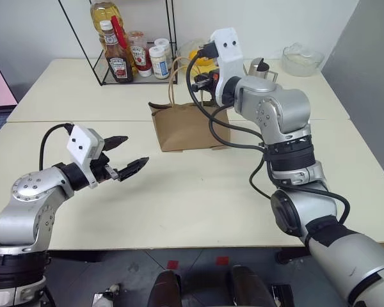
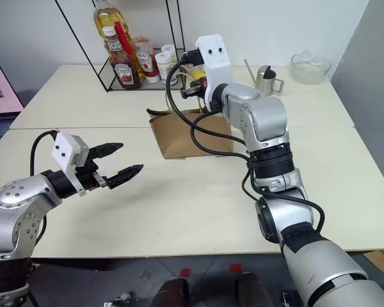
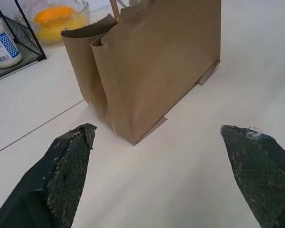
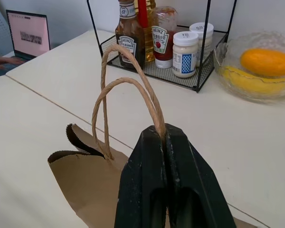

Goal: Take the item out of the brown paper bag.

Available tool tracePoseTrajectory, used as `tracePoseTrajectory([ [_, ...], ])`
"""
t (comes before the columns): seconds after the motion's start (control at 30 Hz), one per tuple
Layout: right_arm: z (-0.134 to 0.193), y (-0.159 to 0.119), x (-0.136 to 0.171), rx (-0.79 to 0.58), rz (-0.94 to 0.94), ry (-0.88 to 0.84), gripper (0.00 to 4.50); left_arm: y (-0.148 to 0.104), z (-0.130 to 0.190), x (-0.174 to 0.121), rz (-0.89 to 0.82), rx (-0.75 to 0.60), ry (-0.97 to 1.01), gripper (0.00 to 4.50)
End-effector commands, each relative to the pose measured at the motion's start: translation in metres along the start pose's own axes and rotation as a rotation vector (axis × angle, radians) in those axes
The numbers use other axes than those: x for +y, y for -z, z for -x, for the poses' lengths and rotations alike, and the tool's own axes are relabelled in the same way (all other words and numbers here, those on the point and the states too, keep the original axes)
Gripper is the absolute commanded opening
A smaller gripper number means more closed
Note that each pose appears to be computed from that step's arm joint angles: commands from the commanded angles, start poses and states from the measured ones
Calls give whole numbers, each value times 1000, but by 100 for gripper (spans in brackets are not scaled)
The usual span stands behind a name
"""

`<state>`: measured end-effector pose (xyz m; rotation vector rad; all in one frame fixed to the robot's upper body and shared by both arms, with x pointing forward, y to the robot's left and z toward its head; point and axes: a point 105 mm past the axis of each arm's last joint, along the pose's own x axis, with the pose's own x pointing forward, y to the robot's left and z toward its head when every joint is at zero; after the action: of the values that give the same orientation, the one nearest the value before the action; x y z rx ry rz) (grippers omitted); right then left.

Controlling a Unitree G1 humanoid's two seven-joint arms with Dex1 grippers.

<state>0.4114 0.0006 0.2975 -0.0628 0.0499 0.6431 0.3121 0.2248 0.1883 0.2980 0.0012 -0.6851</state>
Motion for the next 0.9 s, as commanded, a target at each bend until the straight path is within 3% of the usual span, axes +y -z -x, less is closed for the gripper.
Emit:
tracePoseTrajectory([
  [0.03,7,-21,4,-78,15,-8,2,-10,0,1,-42,-25,9,450],
  [0.4,0,-7,1,-48,41,-1,2,-15,20,-14,-39,39,96,450],
  [0.73,-8,4,-1,-23,56,-29,2,-33,45,-8,-67,75,74,450],
  [0.9,-11,5,-3,-25,74,-37,167,-34,48,-10,-68,76,65,450],
])
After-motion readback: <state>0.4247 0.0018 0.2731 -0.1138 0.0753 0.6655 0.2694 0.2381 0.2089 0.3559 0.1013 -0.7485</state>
